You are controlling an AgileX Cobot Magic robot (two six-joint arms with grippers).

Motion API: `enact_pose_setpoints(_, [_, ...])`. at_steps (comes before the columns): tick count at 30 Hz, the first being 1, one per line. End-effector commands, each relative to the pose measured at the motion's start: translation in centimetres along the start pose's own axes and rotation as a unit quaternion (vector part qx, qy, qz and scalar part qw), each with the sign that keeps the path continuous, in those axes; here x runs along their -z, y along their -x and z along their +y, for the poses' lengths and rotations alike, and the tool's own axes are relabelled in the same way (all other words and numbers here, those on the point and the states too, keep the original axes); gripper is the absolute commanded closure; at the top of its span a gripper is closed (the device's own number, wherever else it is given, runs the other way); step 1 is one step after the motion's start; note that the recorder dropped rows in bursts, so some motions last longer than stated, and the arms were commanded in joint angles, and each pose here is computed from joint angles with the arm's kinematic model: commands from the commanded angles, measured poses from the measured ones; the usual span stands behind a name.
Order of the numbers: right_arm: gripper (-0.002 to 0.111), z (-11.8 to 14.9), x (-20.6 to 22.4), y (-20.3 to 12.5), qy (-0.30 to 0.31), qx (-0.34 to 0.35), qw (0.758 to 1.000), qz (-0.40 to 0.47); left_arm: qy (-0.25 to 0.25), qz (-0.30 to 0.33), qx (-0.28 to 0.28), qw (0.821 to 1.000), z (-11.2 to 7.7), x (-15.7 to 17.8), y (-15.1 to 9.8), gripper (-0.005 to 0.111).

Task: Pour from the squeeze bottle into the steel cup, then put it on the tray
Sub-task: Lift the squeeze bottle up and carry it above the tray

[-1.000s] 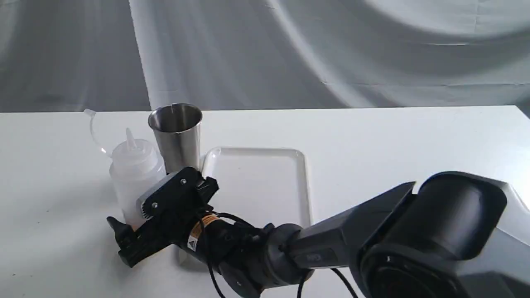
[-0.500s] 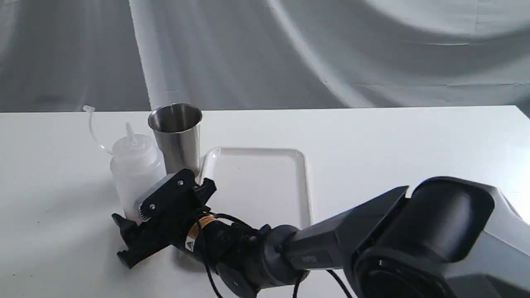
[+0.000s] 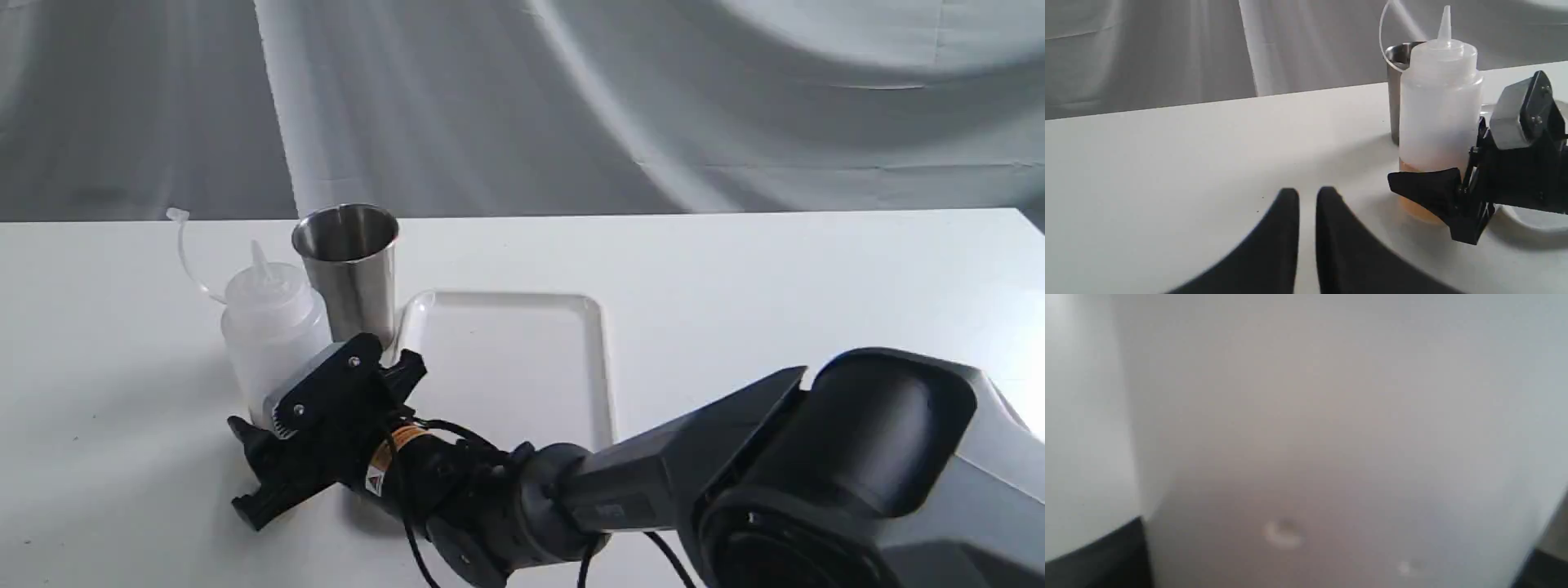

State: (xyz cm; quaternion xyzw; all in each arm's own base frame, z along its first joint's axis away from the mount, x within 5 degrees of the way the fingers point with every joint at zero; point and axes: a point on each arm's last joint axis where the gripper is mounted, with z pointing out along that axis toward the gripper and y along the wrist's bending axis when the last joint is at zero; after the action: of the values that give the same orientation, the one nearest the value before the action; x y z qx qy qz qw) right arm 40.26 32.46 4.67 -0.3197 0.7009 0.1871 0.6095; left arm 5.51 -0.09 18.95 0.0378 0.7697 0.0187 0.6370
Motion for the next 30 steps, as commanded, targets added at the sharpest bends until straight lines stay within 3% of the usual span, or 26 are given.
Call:
enact_pose_setpoints(1, [0.108,-0.7,0.1,2.0,-0.004,0.023,0.999,-0.025,0.001,-0.005,-0.001,1.0,0.0,0.0,0.0,0.098])
enact_pose_setpoints(15, [0.108,-0.9,1.4,7.3,-0.001,0.048,0.996,-0.075,0.001,-0.005,-0.001,1.0,0.0,0.0,0.0,0.098])
enact_pose_setpoints(30, [0.108,-1.3,7.8,15.7,0.0,0.079,0.986,-0.144,0.001,-0.005,-0.001,1.0,0.0,0.0,0.0,0.098])
